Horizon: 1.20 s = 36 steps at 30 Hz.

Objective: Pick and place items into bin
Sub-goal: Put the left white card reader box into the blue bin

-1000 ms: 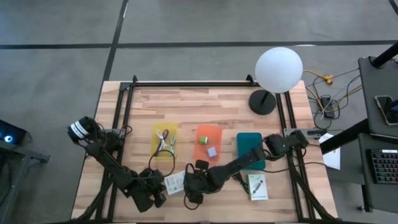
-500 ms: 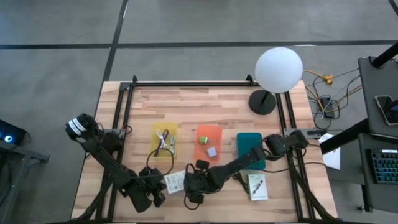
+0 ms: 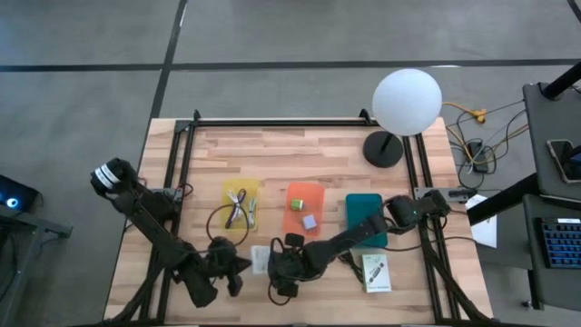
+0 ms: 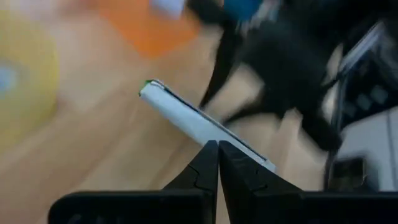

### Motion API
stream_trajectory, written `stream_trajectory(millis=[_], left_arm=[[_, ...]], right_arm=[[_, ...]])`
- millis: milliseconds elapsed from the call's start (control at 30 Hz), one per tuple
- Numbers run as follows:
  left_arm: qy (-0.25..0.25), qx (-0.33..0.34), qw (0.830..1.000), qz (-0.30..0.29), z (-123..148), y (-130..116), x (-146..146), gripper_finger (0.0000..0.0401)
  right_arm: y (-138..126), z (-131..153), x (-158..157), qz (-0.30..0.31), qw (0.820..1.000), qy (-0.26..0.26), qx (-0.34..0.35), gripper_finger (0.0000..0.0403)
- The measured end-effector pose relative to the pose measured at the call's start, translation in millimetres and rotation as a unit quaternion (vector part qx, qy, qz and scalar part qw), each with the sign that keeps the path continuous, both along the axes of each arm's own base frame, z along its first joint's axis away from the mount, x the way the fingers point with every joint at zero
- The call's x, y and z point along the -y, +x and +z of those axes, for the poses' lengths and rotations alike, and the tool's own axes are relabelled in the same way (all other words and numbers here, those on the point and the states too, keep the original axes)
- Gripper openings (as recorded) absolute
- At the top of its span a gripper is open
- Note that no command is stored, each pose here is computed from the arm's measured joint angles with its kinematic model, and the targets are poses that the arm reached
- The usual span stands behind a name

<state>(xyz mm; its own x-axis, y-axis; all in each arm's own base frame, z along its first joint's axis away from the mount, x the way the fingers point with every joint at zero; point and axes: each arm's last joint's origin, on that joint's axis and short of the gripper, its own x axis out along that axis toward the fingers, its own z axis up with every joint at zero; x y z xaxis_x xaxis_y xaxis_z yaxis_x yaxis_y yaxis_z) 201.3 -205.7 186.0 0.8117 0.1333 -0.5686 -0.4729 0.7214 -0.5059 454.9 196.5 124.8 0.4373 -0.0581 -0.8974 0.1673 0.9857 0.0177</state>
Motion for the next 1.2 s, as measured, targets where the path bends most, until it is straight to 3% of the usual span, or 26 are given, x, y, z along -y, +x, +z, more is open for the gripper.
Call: stream_trajectory(millis=[100,467,667,1200], left_arm=[[0.020,0.012,1.000,0.003,6.1,0.7,-4.7,0.0000],[0.013,0.036,0.999,-0.016,5.5,12.9,-5.1,0.0000],[0.019,0.005,0.999,-0.032,-3.1,12.2,-7.2,0.0000],[0.001,0.011,0.999,-0.038,-8.2,15.2,-2.7,0.0000]], right_arm=[[5.6,0.6,-2.7,0.014,0.999,0.010,0.028,0.0113],[15.9,5.2,-9.3,0.015,0.995,0.042,0.091,0.0115],[16.6,7.0,-7.3,0.010,0.995,0.033,0.096,0.0116],[10.1,20.7,-5.0,0.005,0.996,0.030,0.079,0.0118]])
